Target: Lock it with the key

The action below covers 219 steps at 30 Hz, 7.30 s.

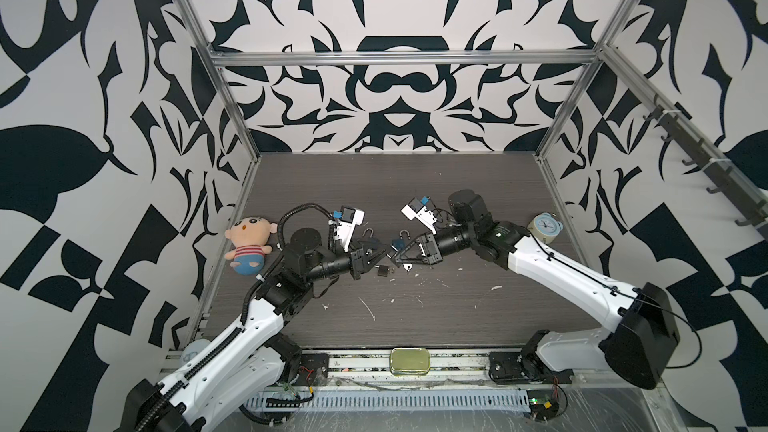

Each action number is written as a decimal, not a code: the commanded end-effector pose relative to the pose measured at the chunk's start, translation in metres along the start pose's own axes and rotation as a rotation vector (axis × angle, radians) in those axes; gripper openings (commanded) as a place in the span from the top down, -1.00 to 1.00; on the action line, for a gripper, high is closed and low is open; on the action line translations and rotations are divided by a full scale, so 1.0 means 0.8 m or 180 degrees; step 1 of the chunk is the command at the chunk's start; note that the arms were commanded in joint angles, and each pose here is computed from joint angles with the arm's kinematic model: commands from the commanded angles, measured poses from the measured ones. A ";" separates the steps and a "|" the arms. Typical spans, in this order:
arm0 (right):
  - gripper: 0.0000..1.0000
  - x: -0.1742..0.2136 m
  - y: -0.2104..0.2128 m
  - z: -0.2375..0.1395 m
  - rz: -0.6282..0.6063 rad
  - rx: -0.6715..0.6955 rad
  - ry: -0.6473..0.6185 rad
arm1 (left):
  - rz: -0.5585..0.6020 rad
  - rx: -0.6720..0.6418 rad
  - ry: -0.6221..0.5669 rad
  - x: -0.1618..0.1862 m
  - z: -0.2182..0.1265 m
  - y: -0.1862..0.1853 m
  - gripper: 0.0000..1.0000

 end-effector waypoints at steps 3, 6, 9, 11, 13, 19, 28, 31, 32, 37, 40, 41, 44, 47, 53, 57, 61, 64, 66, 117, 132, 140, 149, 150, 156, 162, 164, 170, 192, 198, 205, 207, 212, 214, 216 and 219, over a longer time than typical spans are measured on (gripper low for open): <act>1.00 -0.060 0.058 -0.008 -0.0907 -0.0299 -0.0476 | -0.0336 0.0039 0.0639 0.069 0.009 0.008 1.00; 1.00 -0.066 0.056 -0.009 -0.0930 -0.0283 -0.0517 | -0.0349 0.0046 0.0674 0.074 0.010 0.007 1.00; 1.00 -0.071 0.056 -0.010 -0.0951 -0.0272 -0.0559 | -0.0366 0.0057 0.0698 0.080 0.012 0.006 1.00; 1.00 -0.075 0.055 -0.011 -0.0961 -0.0258 -0.0594 | -0.0368 0.0062 0.0703 0.081 0.012 0.005 1.00; 1.00 -0.078 0.053 -0.010 -0.0966 -0.0256 -0.0612 | -0.0370 0.0079 0.0714 0.083 0.013 0.003 1.00; 1.00 -0.087 0.048 -0.008 -0.0974 -0.0239 -0.0640 | -0.0402 0.0105 0.0736 0.090 0.016 0.001 1.00; 1.00 -0.091 0.034 -0.003 -0.0918 -0.0193 -0.0610 | -0.0339 0.0078 0.0636 0.086 0.014 -0.001 1.00; 1.00 -0.080 0.025 -0.001 -0.0854 -0.0148 -0.0535 | -0.0212 0.0040 0.0441 0.071 0.008 -0.006 1.00; 1.00 -0.076 0.022 -0.001 -0.0838 -0.0125 -0.0508 | -0.0162 0.0007 0.0387 0.067 0.006 -0.006 1.00; 1.00 -0.052 0.004 0.000 -0.0705 -0.0011 -0.0398 | 0.0046 -0.0194 0.0306 0.053 -0.004 -0.009 1.00; 1.00 -0.046 0.000 0.000 -0.0673 0.0004 -0.0380 | 0.0072 -0.0274 0.0320 0.049 -0.005 -0.008 1.00; 1.00 -0.045 -0.001 0.000 -0.0668 0.0003 -0.0376 | 0.0066 -0.0305 0.0313 0.048 -0.005 -0.007 1.00; 0.88 -0.044 -0.002 0.001 -0.0657 0.0007 -0.0372 | 0.0054 -0.0432 0.0246 0.042 -0.005 -0.001 1.00; 0.30 -0.043 -0.001 -0.001 -0.0683 -0.0007 -0.0401 | 0.0035 -0.0596 0.0172 0.034 -0.008 0.005 1.00; 0.00 -0.047 0.002 -0.019 -0.0679 -0.0053 -0.0574 | 0.0038 -0.0785 0.0073 0.017 -0.013 0.008 1.00; 0.00 -0.043 -0.004 -0.028 -0.0633 -0.0047 -0.0635 | 0.0013 -0.0815 -0.0020 0.004 -0.016 0.006 1.00; 0.01 -0.031 -0.009 -0.027 -0.0595 -0.0094 -0.0622 | -0.0045 -0.0841 -0.0084 -0.012 -0.017 0.002 1.00; 0.02 -0.022 -0.014 -0.026 -0.0577 -0.0120 -0.0622 | -0.0128 -0.0872 -0.0080 -0.021 -0.015 0.001 1.00; 0.02 -0.019 -0.015 -0.025 -0.0581 -0.0155 -0.0614 | -0.0191 -0.0870 -0.0070 -0.026 -0.012 -0.001 1.00; 0.60 -0.011 -0.028 -0.012 -0.0478 -0.0332 -0.0488 | -0.0475 -0.0770 -0.0408 -0.063 -0.014 -0.007 1.00; 1.00 -0.007 -0.033 -0.013 -0.0423 -0.0323 -0.0522 | -0.0458 -0.0783 -0.0584 -0.074 -0.033 -0.009 1.00; 1.00 -0.007 -0.035 -0.019 -0.0384 -0.0330 -0.0571 | -0.0448 -0.0757 -0.0666 -0.085 -0.045 -0.012 1.00; 1.00 -0.002 -0.030 -0.020 -0.0392 -0.0408 -0.0536 | -0.0445 -0.0682 -0.0653 -0.087 -0.049 -0.014 1.00; 1.00 -0.001 -0.028 -0.021 -0.0400 -0.0424 -0.0522 | -0.0444 -0.0665 -0.0646 -0.087 -0.049 -0.014 1.00; 1.00 0.005 -0.020 -0.024 -0.0391 -0.0505 -0.0434 | -0.0502 -0.0537 -0.0607 -0.086 -0.047 -0.011 1.00; 1.00 0.015 -0.013 -0.029 -0.0361 -0.0527 -0.0352 | -0.0568 -0.0387 -0.0640 -0.089 -0.046 -0.009 1.00; 1.00 0.018 -0.010 -0.031 -0.0363 -0.0528 -0.0342 | -0.0589 -0.0340 -0.0653 -0.090 -0.047 -0.009 1.00; 1.00 0.015 -0.019 -0.044 -0.0311 -0.0242 -0.0496 | -0.0638 -0.0306 -0.0597 -0.090 -0.045 -0.007 1.00; 1.00 -0.015 -0.133 -0.283 0.0797 0.1450 -0.2483 | -0.0764 -0.0528 0.1122 -0.049 0.163 0.078 1.00; 1.00 -0.003 -0.150 -0.316 0.0961 0.1687 -0.2748 | -0.0847 -0.0431 0.1573 -0.031 0.253 0.105 1.00; 1.00 -0.002 -0.164 -0.321 0.1025 0.1776 -0.2754 | -0.0940 -0.0377 0.1956 -0.006 0.331 0.137 1.00; 1.00 -0.001 -0.168 -0.321 0.1048 0.1798 -0.2757 | -0.0997 -0.0320 0.2039 0.002 0.348 0.144 1.00; 1.00 0.003 -0.176 -0.323 0.1095 0.1885 -0.2741 | -0.1158 -0.0311 0.2238 0.027 0.381 0.167 1.00; 1.00 0.004 -0.178 -0.322 0.1093 0.1904 -0.2727 | -0.1204 -0.0292 0.2298 0.036 0.391 0.173 1.00; 1.00 0.006 -0.180 -0.322 0.1121 0.1917 -0.2724 | -0.1248 -0.0299 0.2333 0.043 0.398 0.179 1.00; 1.00 0.008 -0.183 -0.320 0.1137 0.1910 -0.2703 | -0.1307 -0.0290 0.2353 0.051 0.404 0.186 1.00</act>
Point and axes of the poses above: each gripper's point midway between its finger pads, its own z axis out along the fingers, its own y axis along the line the jaws close on, x = y × z, the point moved 3 cm from there along -z, back along the fingers
